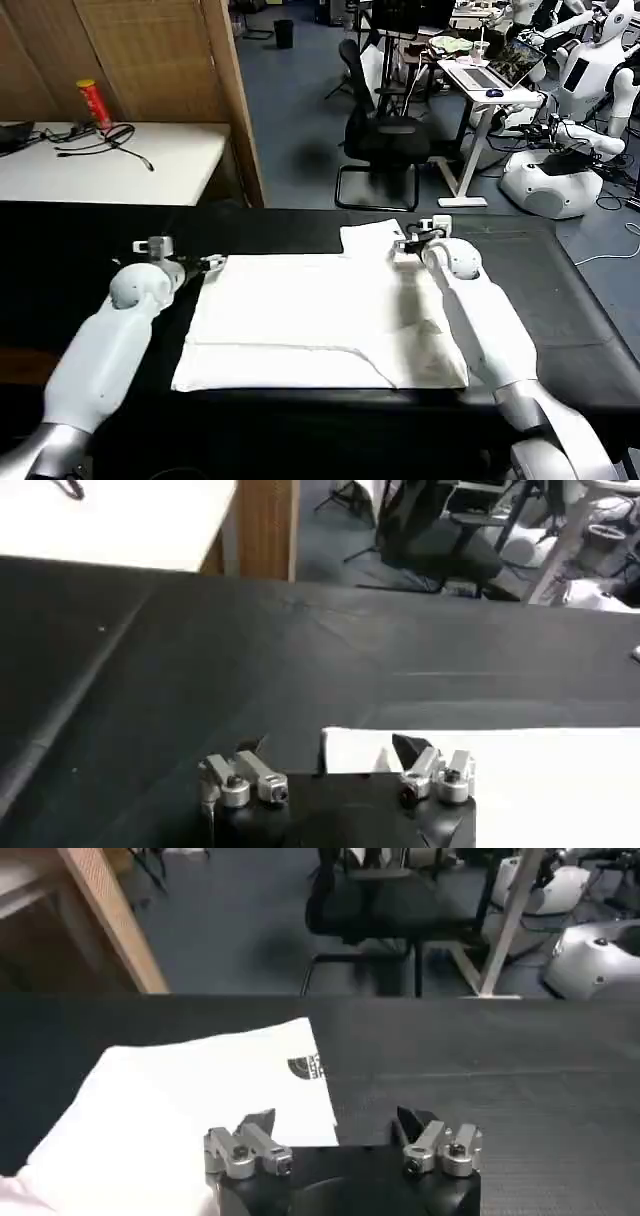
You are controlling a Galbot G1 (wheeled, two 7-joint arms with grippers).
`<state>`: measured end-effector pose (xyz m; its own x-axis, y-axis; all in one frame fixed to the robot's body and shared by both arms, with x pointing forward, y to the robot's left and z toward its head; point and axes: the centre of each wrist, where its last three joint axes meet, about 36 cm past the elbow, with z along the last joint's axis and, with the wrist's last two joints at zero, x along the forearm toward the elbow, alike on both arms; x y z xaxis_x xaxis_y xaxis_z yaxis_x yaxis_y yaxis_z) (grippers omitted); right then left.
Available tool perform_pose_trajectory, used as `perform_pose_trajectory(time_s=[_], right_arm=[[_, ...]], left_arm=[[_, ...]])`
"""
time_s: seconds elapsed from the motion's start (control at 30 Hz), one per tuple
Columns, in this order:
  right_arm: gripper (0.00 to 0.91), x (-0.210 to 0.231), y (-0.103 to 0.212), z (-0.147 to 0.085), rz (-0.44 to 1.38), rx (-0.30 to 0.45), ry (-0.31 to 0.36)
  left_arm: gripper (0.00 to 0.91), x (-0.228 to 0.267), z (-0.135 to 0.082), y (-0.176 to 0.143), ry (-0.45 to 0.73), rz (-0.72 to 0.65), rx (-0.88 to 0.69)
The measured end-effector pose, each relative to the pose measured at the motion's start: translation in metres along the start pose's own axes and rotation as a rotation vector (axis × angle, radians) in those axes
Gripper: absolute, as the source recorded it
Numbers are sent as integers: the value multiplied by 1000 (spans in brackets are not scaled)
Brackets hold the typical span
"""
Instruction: Fold and organize the clothes.
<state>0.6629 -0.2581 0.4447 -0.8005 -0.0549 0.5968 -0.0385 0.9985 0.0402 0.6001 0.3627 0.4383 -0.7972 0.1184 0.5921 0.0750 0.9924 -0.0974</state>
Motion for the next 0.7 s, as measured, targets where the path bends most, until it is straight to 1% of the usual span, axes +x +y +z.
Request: perform_pose_trajectory(time_s=[0.03, 0.07, 0.1, 0.13, 0.17, 0.2, 0.23, 0.3, 0.33, 0.4, 0.57, 0.63, 0.7], right_arm=[[673, 0, 0, 0, -2, 0, 1], [634, 0, -1, 0, -3, -1, 1], [517, -1, -1, 1, -6, -1, 3], [458, -1, -2, 1, -7, -2, 5], [283, -1, -3, 1, -9, -2, 6], [224, -2, -4, 1, -12, -3, 7], [117, -2, -4, 1, -14, -4, 9], [78, -3, -5, 2, -16, -5, 12], [78, -4, -5, 2, -17, -6, 15], [68, -5, -5, 3, -24, -8, 12], [49, -3, -6, 2, -57, -11, -21], [39, -1, -8, 2, -65, -16, -47], [29, 1, -10, 2, -70, -18, -72]], left_arm=[[624, -1, 0, -1, -1, -1, -3], [624, -3, 0, -2, -2, -2, -6], [400, -4, 0, -2, -2, -2, -7], [312, -6, 0, -3, -1, -2, -8], [166, -6, 0, -3, 0, -1, -9], [156, -6, 0, -3, 0, -1, -10], [146, -7, 1, -3, 1, -1, -11], [137, -8, 1, -3, 4, -4, -18], [137, -8, 2, -3, 6, -5, -22], [107, -9, 3, -3, 10, -6, -28], [39, -12, 5, -3, 18, -9, -35], [10, -12, 5, -4, 16, -9, -35], [0, -11, 4, -5, 11, -6, -35]])
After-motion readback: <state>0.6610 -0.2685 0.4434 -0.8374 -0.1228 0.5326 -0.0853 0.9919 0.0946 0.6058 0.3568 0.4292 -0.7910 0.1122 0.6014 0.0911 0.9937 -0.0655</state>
